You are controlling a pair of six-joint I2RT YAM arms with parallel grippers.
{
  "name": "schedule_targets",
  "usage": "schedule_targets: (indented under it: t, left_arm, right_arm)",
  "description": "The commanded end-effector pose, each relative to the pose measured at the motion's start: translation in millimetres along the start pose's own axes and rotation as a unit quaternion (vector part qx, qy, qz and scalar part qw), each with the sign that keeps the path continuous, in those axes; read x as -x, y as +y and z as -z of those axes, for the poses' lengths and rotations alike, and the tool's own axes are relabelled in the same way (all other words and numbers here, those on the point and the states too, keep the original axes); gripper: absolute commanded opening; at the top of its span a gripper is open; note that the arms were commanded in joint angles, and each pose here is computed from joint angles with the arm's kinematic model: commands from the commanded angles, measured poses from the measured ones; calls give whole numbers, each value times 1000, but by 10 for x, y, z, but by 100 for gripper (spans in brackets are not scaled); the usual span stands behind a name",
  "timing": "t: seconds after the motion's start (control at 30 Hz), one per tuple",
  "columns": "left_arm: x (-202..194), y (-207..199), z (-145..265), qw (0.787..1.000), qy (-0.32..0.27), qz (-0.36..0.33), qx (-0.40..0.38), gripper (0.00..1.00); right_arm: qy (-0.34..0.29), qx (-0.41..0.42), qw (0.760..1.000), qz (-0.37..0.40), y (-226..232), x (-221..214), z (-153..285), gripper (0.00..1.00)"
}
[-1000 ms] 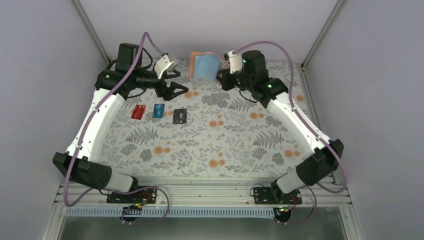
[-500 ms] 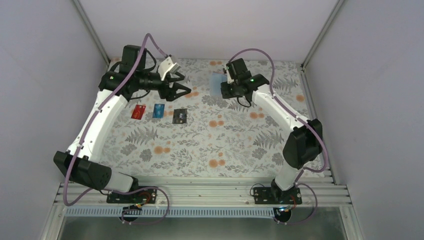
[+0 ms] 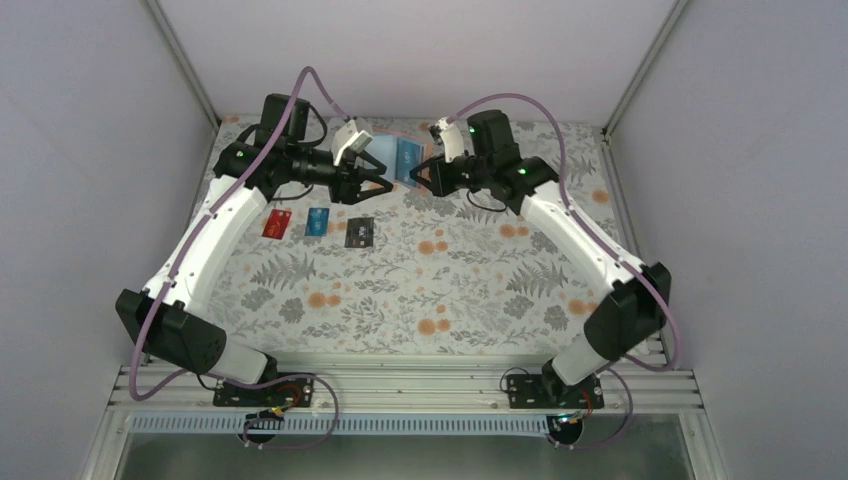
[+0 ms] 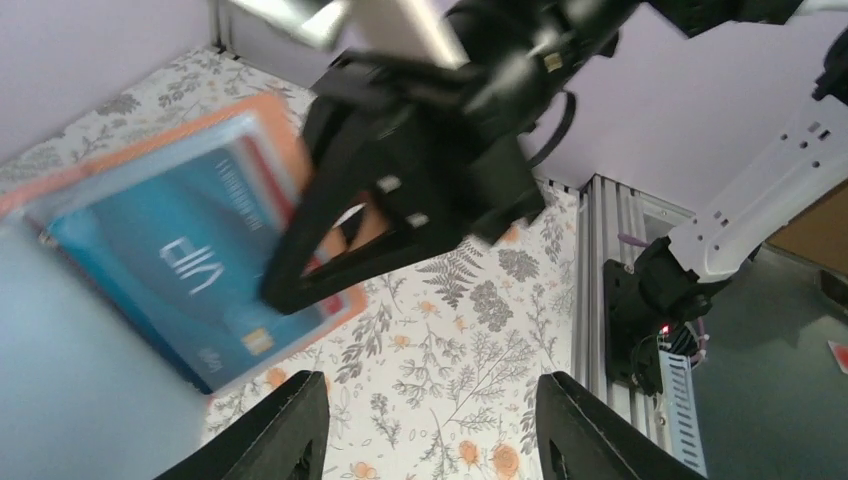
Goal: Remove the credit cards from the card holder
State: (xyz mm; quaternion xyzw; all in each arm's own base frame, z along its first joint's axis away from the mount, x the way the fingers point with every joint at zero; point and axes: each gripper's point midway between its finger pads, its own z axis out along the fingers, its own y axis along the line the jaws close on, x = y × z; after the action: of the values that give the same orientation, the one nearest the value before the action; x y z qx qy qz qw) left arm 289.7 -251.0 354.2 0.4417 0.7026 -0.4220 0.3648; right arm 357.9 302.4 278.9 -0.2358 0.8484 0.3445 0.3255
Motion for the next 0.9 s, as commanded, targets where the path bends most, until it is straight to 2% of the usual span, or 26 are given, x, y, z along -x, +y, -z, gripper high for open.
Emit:
schedule_targets:
  t: [0.0,0.17,0.37,0.43,0.53,0.7,0.87]
  left_arm:
    - [46,-11,14,1000,-7,-7,0,51]
    - [115,7,95,1000,-12,-15,13,39]
    - [166,51,167,999,-11,-26,38,29]
    - [213,101,243,997,-10,-33,63,29]
    - [270,134,335,995,-13,-43,88,29]
    - [252,-125,241,998,-20,-50,12,29]
    - [277,-227,81,998,-5,-64,-8,29]
  right_arm:
    - [-79,140,982,102,713,255,443,4]
    - [-93,189,966,148,943,211,636,4]
    - [-107,216,954,180,1070,169,766,4]
    - [-106,198,958,179,1022,172,762,4]
    - [-105,219,952,187,1087,134,798,4]
    - [-113,228,947,197,1137,160,831,4]
    - [-112,251,939,205,1219,134,839,4]
